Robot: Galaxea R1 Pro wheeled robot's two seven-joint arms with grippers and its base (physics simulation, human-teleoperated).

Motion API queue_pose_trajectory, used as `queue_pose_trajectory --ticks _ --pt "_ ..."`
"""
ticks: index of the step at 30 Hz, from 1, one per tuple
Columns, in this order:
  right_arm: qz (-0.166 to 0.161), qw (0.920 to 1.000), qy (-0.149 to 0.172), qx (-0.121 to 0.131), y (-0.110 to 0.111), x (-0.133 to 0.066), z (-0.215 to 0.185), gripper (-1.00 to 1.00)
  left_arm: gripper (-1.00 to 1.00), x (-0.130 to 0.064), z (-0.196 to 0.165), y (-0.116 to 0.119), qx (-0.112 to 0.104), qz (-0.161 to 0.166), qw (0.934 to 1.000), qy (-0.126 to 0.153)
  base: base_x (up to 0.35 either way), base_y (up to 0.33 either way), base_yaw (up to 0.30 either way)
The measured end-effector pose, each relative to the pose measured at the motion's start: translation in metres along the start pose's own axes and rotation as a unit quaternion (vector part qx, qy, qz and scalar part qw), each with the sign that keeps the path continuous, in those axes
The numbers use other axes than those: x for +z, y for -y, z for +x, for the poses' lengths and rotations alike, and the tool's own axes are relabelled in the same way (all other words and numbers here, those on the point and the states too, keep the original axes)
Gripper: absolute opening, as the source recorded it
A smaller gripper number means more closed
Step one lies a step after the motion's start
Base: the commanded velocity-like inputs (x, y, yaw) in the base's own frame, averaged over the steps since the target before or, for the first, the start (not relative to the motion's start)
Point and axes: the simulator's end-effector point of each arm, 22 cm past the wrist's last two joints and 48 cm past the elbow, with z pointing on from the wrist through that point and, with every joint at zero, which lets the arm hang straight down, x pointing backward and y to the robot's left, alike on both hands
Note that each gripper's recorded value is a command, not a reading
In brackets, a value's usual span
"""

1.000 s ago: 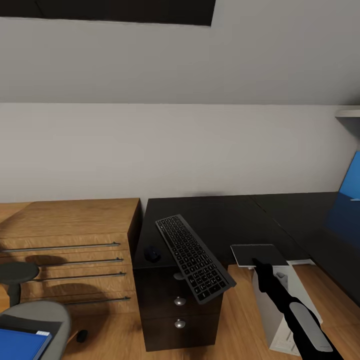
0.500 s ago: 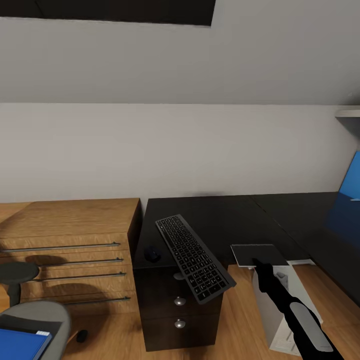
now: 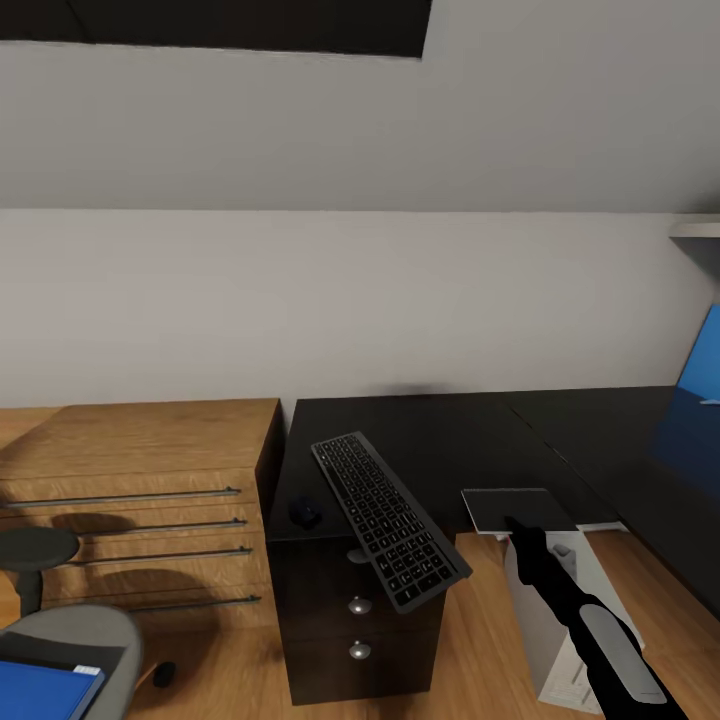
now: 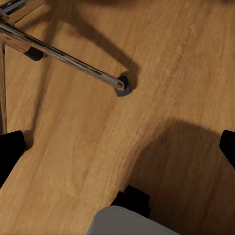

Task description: In the bedroom, organize the workspace by keeping the computer under the desk, ensuring the monitor is on the desk, placing the keyboard on the desk next to the monitor, placing the mouse on the desk next to the keyboard, moving the folder from the swivel chair onto the desk next to the mouse, stacking the notebook on top of the folder with the pen on top of the notebook, and positioning the swivel chair next to the desk.

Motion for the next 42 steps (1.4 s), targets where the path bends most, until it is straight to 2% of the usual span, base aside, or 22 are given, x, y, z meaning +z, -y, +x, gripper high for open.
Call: queue_pose_trajectory --ticks 17,18,42 --pt "0.000 1.0000 0.000 0.000 -0.0001 0.0000 0.0000 -1.00 1.00 0.0000 0.0003 0.0001 0.001 0.000 1.0000 0.000 0.049 0.000 0.000" --pt "0.000 1.0000 0.000 0.000 -0.0001 0.0000 0.0000 1.00 1.00 -0.0001 0.0003 0.0002 0.001 0.000 1.0000 0.000 0.000 0.000 0.000" --pt "-0.002 1.0000 0.001 0.001 -0.0011 -0.0002 -0.0013 1.00 1.00 0.0005 -0.0001 -0.0013 0.000 -0.001 1.0000 0.000 -0.004 0.000 0.000"
